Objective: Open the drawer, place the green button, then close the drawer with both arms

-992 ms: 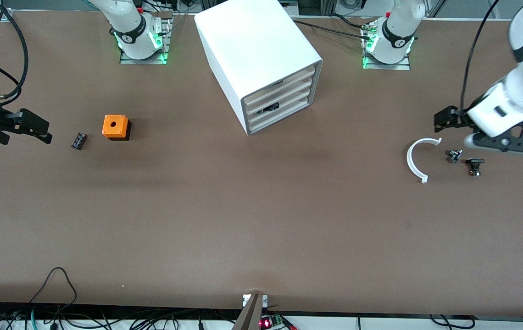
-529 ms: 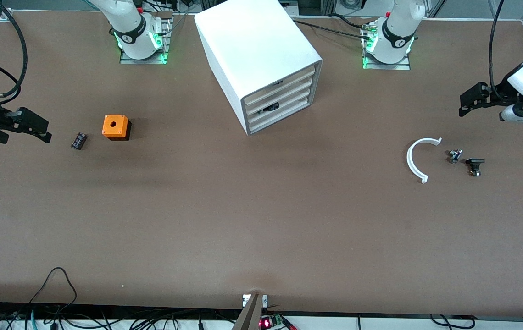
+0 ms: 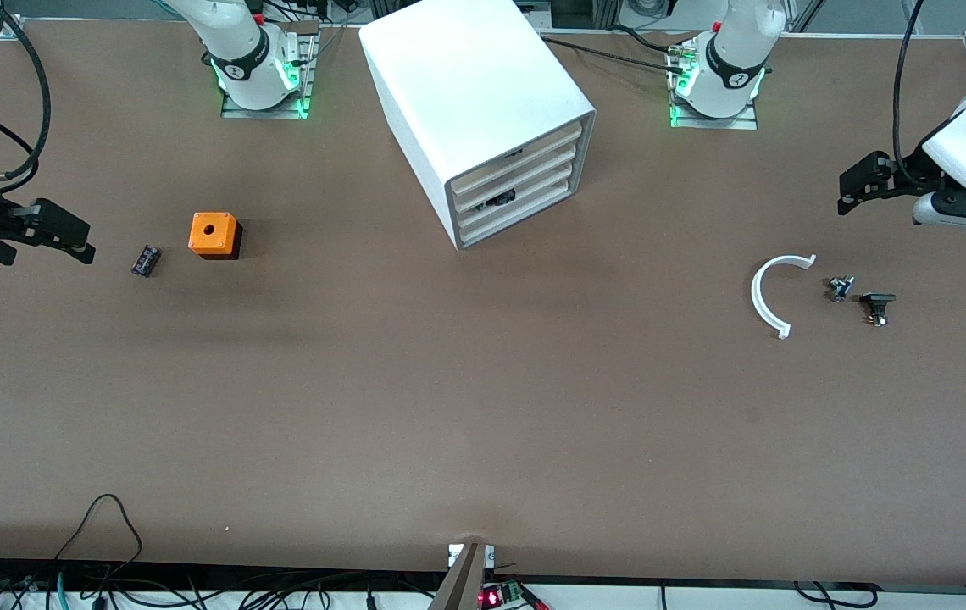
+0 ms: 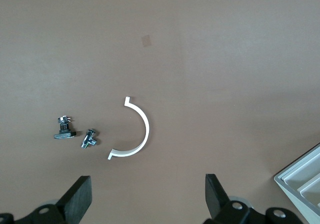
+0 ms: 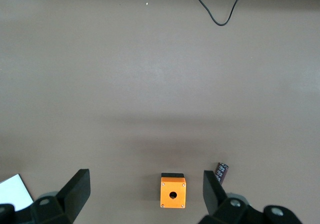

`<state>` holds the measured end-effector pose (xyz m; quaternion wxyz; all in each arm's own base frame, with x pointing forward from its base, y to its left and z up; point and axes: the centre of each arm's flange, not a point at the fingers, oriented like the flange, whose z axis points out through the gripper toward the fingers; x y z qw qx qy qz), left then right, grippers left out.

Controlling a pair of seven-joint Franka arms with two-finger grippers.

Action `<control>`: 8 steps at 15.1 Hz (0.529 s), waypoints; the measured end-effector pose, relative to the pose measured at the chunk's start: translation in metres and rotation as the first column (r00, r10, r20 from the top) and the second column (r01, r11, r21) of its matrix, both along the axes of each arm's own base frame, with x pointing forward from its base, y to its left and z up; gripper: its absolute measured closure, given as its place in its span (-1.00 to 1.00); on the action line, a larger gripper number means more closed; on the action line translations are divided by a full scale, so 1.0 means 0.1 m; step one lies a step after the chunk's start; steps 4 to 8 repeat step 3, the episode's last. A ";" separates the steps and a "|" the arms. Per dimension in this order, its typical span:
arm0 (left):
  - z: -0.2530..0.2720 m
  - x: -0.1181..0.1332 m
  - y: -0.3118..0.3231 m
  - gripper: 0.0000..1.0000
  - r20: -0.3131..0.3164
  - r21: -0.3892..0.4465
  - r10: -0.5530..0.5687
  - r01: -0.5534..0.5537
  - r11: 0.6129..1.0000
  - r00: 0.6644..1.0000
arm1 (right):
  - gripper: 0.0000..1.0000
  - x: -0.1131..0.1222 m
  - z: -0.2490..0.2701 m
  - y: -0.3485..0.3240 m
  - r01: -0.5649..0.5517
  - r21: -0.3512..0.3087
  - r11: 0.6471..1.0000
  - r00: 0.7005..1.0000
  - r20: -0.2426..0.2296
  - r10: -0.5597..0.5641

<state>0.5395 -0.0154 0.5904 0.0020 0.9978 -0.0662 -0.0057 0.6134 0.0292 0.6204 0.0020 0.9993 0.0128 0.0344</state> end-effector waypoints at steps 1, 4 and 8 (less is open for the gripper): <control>0.00 0.00 0.00 -1.00 0.001 0.000 0.000 0.000 1.000 1.000 | -1.00 0.00 0.00 0.00 0.000 0.000 1.000 1.000 -0.001 0.000; 0.02 0.01 0.00 -1.00 0.005 0.000 0.000 0.000 1.000 1.000 | -1.00 0.00 -0.01 0.00 0.000 0.000 1.000 1.000 -0.002 0.000; 0.02 0.01 0.00 -1.00 0.005 0.000 0.000 0.000 1.000 1.000 | -1.00 0.00 -0.01 0.00 0.000 0.000 1.000 1.000 -0.002 0.000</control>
